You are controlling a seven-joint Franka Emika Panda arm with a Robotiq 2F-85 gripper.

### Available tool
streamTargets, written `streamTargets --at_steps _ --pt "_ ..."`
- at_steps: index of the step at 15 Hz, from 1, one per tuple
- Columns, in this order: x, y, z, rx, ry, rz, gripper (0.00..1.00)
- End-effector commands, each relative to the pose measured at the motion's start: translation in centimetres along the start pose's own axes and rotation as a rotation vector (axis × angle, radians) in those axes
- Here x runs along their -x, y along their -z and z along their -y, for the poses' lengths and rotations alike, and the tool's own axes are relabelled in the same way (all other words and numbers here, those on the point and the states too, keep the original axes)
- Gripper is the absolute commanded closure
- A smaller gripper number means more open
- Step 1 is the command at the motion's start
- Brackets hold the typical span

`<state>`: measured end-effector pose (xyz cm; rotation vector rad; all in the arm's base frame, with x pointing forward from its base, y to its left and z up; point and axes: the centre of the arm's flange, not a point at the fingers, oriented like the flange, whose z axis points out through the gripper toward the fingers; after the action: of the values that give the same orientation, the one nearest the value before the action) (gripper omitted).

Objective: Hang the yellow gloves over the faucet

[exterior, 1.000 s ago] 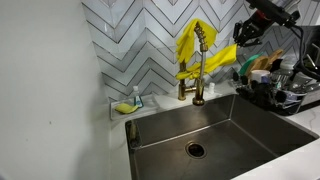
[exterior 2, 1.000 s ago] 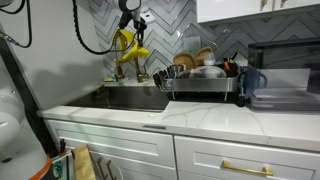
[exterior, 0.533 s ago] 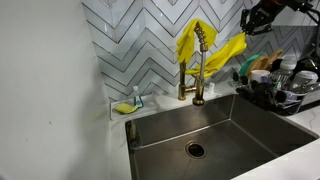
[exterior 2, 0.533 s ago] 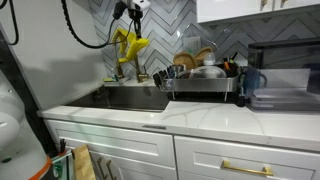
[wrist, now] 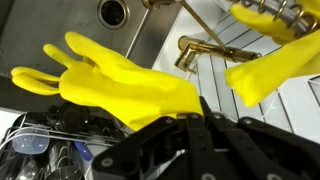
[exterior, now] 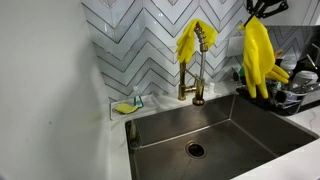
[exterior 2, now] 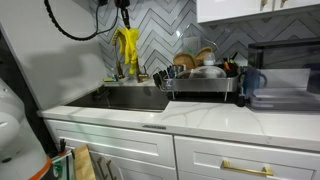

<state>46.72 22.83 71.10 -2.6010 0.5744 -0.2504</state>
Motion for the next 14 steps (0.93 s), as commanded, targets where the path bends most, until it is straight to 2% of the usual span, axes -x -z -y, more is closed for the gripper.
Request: streamTargets --at_steps 1,4,9,11,12,14 --pt "3.7 2.0 1.8 0.015 0.083 0.036 1.0" --pt "6.8 3.3 4.4 -0.024 0.125 0.066 1.0" --pt "10.7 2.6 8.9 -0.17 0.208 0.107 1.0" --pt "11.5 1.8 10.2 -0.207 0.311 0.109 1.0" --pt "11.3 2.6 8.9 -0.168 0.25 0.085 1.0" --pt "11.4 2.1 9.2 -0.17 0.26 0.092 0.98"
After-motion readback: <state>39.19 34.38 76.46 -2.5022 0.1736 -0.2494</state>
